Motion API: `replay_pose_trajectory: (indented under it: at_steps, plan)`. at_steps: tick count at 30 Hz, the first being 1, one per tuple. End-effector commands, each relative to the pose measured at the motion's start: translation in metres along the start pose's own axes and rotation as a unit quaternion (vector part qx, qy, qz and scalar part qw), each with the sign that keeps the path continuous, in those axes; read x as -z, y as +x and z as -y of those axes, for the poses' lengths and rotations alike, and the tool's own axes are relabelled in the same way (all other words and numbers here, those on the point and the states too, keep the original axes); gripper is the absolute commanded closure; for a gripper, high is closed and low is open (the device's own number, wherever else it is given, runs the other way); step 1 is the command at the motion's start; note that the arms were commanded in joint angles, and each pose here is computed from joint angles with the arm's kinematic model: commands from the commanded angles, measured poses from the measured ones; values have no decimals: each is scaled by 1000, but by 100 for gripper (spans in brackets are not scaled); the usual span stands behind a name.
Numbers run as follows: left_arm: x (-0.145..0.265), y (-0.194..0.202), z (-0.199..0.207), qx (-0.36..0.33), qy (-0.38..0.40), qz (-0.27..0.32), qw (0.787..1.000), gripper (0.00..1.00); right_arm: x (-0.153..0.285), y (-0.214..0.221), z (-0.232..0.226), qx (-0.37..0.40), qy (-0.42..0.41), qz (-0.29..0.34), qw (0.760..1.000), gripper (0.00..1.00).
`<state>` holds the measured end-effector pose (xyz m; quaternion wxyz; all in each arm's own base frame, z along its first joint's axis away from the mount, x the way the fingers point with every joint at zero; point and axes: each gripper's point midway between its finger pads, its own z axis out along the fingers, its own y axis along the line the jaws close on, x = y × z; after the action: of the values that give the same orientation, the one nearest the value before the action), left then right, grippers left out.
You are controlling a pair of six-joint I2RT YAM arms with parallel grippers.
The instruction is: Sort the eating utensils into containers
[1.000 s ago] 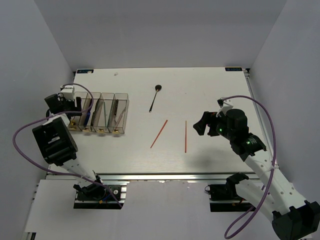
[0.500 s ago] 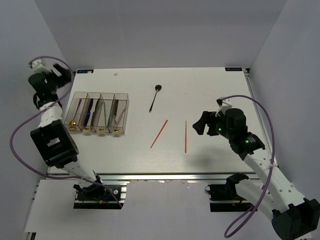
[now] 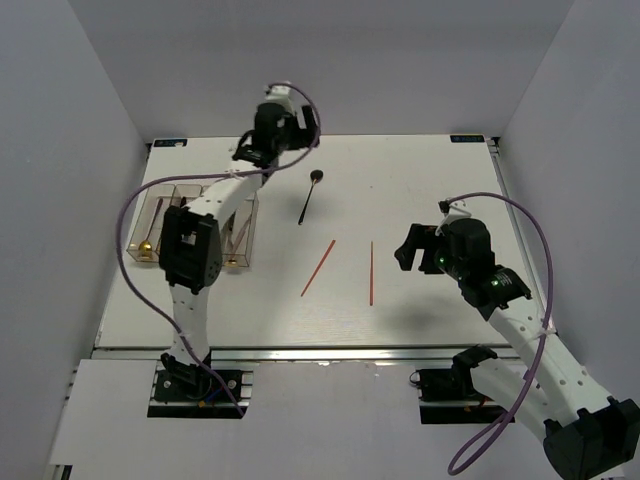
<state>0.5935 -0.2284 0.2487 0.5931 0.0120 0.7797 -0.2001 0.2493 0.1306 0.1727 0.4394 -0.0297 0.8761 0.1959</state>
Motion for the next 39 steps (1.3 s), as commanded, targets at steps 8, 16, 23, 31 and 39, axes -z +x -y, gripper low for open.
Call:
replay_pose_trajectory:
  at_steps: [8,16,23,31,39]
  plan:
    - [-10,144,-50,-67,-149,-177,970,7,17,-21,7,-7,37,17,999,11]
    - [-14,197,-43,-78,-101,-223,966,14,18,-15,9,-10,38,12,999,11]
    - [-20,212,-36,-66,-87,-226,968,15,13,-11,8,-9,34,3,999,12]
    - [-24,247,-42,-102,-119,-271,950,51,15,-11,9,-5,36,5,999,12]
    - [-10,268,-34,-127,-113,-293,941,100,14,-13,6,-3,29,8,1000,12]
